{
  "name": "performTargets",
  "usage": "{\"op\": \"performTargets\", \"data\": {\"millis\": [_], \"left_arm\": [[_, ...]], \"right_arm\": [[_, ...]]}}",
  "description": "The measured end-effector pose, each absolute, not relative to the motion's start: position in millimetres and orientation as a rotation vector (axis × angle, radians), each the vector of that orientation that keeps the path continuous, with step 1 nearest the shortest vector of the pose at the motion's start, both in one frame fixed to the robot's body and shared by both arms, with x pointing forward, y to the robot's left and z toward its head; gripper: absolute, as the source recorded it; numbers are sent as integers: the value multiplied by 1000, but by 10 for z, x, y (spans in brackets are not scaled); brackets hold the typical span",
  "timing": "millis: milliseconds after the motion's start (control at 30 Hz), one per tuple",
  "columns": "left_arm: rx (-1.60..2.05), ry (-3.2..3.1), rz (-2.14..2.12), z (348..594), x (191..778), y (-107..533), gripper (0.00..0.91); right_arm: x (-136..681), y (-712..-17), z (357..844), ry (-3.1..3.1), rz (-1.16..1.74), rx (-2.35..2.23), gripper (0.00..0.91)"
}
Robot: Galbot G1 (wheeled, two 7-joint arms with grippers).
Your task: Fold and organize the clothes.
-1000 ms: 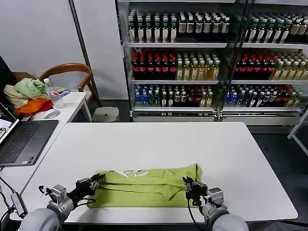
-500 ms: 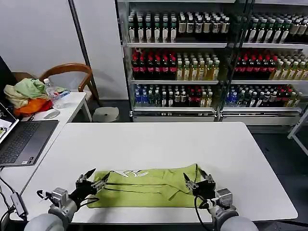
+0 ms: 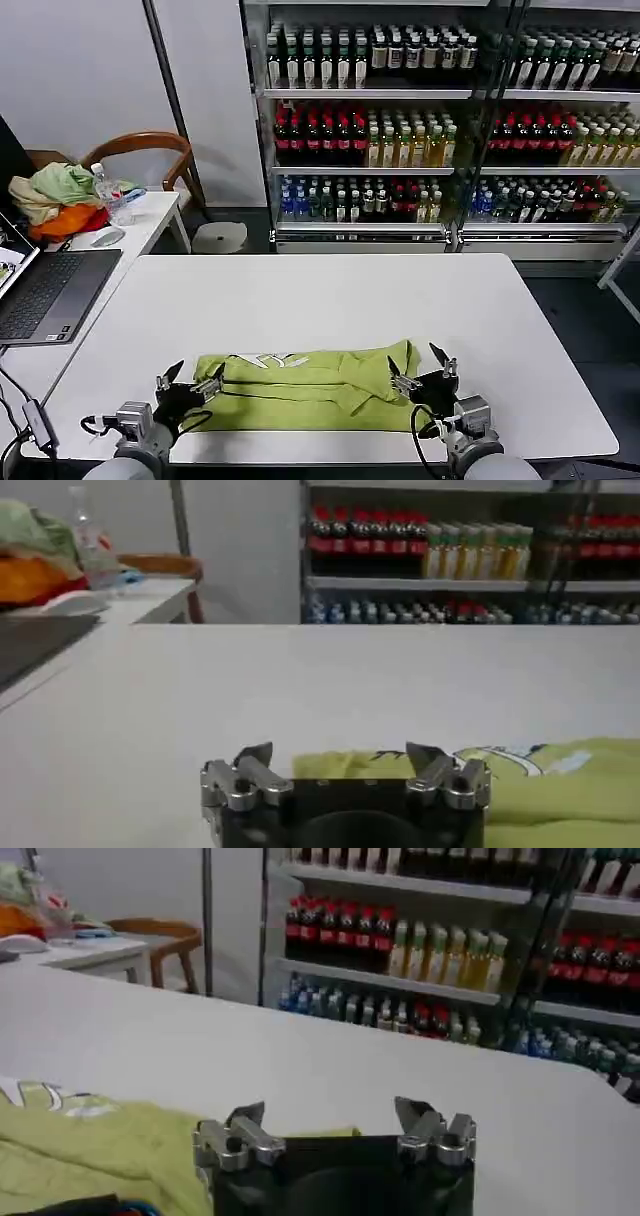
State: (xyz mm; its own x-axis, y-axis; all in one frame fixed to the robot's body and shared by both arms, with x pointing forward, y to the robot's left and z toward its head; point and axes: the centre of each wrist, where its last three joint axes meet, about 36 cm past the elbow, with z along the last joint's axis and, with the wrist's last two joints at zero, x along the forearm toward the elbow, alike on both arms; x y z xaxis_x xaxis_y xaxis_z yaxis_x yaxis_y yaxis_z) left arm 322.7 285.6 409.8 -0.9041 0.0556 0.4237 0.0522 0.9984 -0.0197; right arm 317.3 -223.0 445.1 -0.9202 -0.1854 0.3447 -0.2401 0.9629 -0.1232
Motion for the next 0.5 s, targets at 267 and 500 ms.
{"op": "performTargets", "data": {"millis": [267, 500], "left_arm": [[1, -2668, 23, 3995, 3227, 2724, 907], [47, -2652, 32, 3940, 3219, 2655, 907]], "right_arm": [[3171, -2215, 4415, -2784, 265, 304, 907], [3175, -2218, 4397, -2784, 278, 299, 907]]}}
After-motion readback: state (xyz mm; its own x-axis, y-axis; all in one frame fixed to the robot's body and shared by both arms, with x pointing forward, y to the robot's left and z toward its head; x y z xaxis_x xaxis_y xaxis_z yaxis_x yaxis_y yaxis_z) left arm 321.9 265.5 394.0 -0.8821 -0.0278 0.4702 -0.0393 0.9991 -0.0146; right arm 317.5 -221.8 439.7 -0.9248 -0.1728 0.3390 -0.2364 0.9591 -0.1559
